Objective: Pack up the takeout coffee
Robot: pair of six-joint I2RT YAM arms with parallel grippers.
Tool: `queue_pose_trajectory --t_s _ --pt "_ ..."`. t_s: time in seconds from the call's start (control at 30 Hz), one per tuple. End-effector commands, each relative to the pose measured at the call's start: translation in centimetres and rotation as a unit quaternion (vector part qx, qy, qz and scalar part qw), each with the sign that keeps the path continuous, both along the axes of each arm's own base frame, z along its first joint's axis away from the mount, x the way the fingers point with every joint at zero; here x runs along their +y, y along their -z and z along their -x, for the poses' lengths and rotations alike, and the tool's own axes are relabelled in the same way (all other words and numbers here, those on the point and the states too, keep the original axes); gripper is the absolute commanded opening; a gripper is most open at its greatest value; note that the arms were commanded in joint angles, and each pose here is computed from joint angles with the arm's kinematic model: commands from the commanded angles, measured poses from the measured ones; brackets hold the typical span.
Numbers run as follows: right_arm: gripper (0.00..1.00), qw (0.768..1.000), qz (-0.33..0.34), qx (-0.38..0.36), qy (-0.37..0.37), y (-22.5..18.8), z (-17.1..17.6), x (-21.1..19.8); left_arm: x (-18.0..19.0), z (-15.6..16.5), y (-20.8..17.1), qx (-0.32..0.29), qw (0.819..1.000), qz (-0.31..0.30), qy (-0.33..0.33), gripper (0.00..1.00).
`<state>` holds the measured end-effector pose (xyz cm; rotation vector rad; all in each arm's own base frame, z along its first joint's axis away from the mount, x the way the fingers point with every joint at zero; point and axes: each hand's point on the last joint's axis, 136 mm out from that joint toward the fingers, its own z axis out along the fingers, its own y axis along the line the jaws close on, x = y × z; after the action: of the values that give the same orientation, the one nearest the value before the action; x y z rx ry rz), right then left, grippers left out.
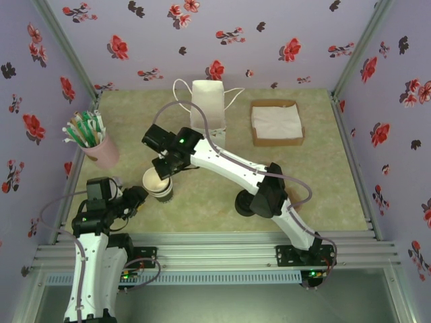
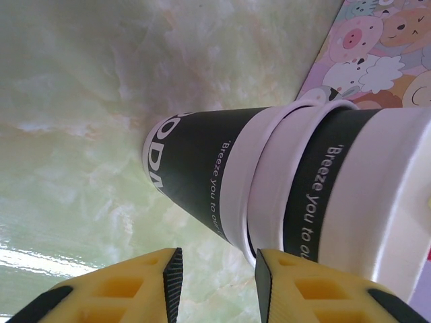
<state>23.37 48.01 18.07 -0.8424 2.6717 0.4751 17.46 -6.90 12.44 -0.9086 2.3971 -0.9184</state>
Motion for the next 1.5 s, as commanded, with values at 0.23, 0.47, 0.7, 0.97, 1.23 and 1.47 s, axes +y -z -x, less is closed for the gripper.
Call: queue_pose_trajectory --t_s 0.23,0.47,0.7,0.97,1.23,1.47 --pt "0.00 0.998 -0.064 -0.025 0.011 -6.2 -0.2 -0.9 -0.2 -0.3 -0.4 -0.018 1.000 -0.002 0.015 0.39" --pt "0.00 0.995 -0.078 -0.053 0.015 -9.7 -0.1 -2.6 -0.2 -0.4 -0.9 -0.026 1.000 -0.004 0.016 0.39" --pt "0.00 0.994 -0.077 -0.076 0.024 -11.7 0.6 -5.6 -0.1 -0.5 -2.1 -0.040 0.999 -0.014 0.022 0.45" --pt "0.00 0.994 -0.058 -0.077 0.053 -9.9 2.1 -10.6 0.1 -0.7 -4.7 -0.073 0.996 -0.032 0.031 0.66" --pt "0.00 0.993 -0.050 -0.039 0.103 -4.1 3.3 -14.9 -0.2 -1.1 -7.9 -0.122 0.990 -0.044 0.046 0.88" --pt "0.00 0.991 -0.034 -0.011 0.129 0.9 2.8 -16.2 -1.1 -1.6 -9.6 -0.151 0.985 -0.046 0.063 0.99"
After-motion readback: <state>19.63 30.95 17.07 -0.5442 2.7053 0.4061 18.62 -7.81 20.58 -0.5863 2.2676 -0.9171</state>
